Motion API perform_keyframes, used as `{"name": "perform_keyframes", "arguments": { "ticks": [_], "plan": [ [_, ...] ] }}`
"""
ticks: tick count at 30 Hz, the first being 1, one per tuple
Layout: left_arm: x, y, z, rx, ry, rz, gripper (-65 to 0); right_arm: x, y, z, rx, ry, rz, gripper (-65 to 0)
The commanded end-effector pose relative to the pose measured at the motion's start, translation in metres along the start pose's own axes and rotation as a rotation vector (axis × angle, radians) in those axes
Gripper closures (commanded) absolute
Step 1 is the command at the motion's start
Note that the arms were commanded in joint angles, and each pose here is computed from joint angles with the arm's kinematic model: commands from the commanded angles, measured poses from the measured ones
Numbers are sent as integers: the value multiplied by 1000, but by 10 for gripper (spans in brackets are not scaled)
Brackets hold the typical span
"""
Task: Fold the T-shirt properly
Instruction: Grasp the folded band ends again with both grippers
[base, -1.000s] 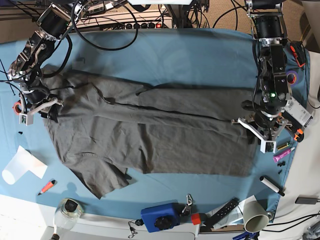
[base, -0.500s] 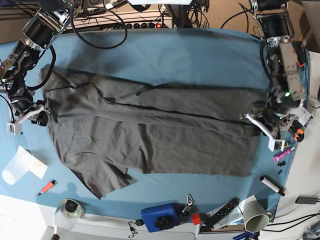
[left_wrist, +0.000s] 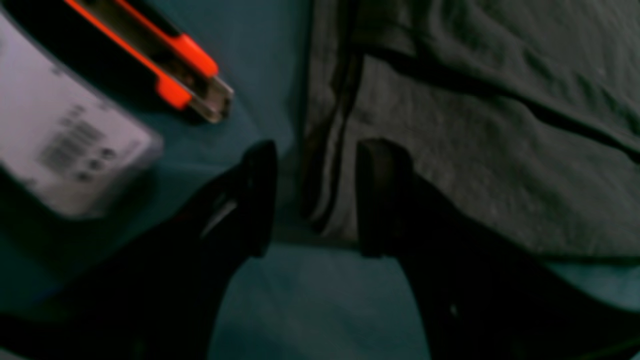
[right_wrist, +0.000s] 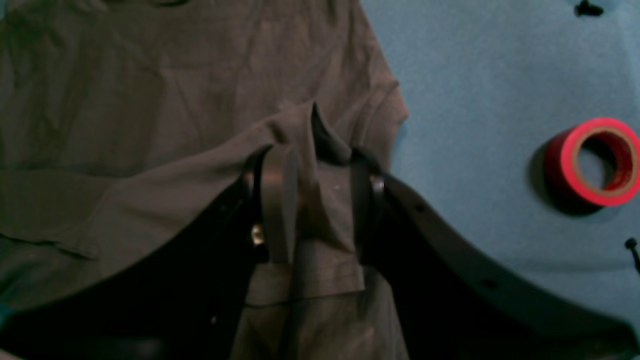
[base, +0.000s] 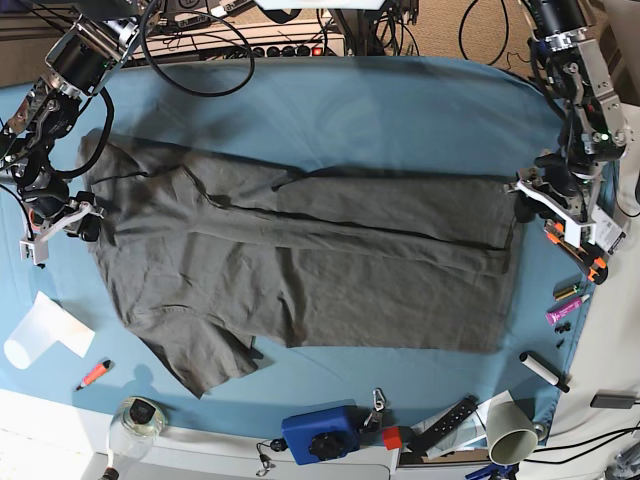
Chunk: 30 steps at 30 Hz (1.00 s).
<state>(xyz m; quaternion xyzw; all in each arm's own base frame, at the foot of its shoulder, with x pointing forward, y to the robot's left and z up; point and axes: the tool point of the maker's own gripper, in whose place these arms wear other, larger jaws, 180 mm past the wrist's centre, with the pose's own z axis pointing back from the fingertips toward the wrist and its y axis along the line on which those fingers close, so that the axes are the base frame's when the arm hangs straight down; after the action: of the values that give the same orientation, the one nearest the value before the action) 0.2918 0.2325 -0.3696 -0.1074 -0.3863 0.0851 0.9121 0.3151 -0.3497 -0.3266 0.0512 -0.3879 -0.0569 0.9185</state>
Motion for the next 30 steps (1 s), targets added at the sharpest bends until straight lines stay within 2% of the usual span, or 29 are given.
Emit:
{"name": "perform_keyframes", "arguments": {
  "ticks": [1,10,14,17,24,30],
  "plan": [
    [13,-1,1,-4,-47,-9,-265,21,-4,9,-2,-65,16,-190],
    [-11,-3,-10,-37,24,40,-264,23,-20,25,-3,-114,-62,-190],
    [-32,-15,-22,-67,91,33,-264,24,-34,39,-12,-157,-127,-190],
    [-36,-19,-26,-75,105,19,-264,16,-44,49,-20,-174,-168,-190],
    [-45,-18,-25,-68,154,30,-264,-33,-56,69,-11,-72,-214,-190],
    [-45,-18,-25,-69,153,31,-264,-49,-50,74,28,-61,-240,-190]
  ]
}}
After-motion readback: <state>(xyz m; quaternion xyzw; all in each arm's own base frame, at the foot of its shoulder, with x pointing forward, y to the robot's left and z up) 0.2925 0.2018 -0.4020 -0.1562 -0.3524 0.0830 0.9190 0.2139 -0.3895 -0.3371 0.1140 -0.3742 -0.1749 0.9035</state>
